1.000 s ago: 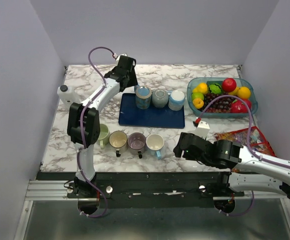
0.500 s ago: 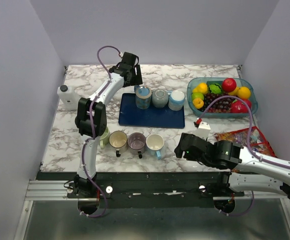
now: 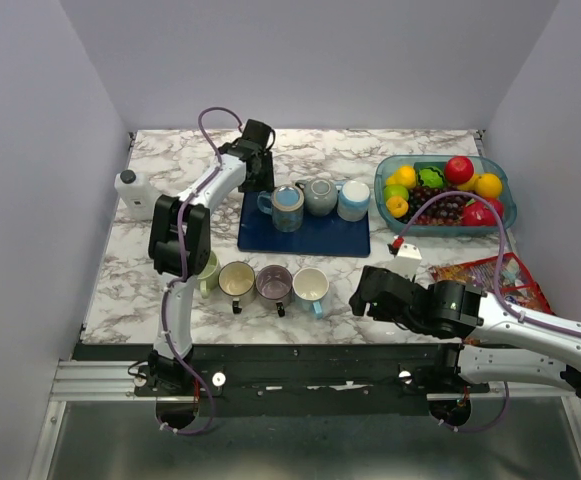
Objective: Turn the mug right side up
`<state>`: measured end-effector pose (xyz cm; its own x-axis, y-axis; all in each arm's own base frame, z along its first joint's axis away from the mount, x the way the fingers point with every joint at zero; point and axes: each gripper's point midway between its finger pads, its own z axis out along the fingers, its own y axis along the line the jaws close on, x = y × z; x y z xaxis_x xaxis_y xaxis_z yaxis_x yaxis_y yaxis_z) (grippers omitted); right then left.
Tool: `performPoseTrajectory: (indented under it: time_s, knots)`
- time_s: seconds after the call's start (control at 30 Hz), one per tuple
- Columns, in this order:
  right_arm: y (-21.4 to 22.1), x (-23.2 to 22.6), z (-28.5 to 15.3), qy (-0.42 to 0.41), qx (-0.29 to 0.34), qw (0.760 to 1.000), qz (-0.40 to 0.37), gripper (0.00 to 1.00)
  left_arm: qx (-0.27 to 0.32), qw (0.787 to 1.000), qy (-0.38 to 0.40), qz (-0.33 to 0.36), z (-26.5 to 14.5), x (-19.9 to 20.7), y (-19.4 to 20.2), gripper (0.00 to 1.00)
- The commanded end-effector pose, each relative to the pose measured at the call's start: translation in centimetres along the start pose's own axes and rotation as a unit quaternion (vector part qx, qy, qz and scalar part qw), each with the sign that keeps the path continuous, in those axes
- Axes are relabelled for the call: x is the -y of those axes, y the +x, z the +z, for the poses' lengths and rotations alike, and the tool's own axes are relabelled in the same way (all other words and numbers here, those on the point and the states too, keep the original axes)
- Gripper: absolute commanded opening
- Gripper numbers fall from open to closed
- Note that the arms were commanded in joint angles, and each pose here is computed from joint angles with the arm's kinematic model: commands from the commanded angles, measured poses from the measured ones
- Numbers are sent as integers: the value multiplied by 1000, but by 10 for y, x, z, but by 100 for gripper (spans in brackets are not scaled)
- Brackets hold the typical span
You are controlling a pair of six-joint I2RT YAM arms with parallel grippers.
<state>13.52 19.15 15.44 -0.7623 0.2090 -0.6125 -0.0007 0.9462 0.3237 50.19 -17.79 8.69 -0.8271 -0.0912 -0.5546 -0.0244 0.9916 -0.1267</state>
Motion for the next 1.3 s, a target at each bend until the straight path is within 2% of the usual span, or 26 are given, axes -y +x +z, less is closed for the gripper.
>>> performPoseTrajectory:
  time_s: [0.0, 0.27, 0.47, 0.57, 0.63, 0.8, 0.9, 1.07, 1.1, 1.27]
  knots:
    - [-4, 7, 3, 19, 17, 1000, 2, 74, 11, 1000, -13, 16, -31, -15, 6, 58]
    - [-2, 3, 5, 14, 13, 1000, 0, 74, -9, 999, 29, 17, -57, -18, 55, 58]
    - [-1, 2, 7, 16, 11, 1000, -3, 74, -25, 996, 82, 12, -76, 2, 93, 56]
    - [0, 1, 7, 12, 9, 1000, -3, 74, -14, 996, 91, 0, -87, 1, 102, 55]
    - [1, 1, 7, 11, 8, 1000, -1, 74, 15, 993, 117, -1, -103, 8, 94, 56]
    - [3, 4, 8, 12, 8, 1000, -1, 74, 31, 973, 212, 81, -133, 37, 107, 72]
    - [3, 5, 9, 13, 8, 1000, -3, 74, 30, 963, 233, 128, -138, 51, 116, 79]
    - [4, 4, 8, 12, 5, 1000, -4, 74, 33, 970, 182, 157, -126, 47, 115, 86]
    - [4, 4, 9, 12, 5, 1000, -3, 74, 17, 972, 164, 165, -119, 42, 121, 86]
    - [6, 6, 9, 12, 5, 1000, 0, 74, 26, 971, 127, 200, -108, 38, 114, 88]
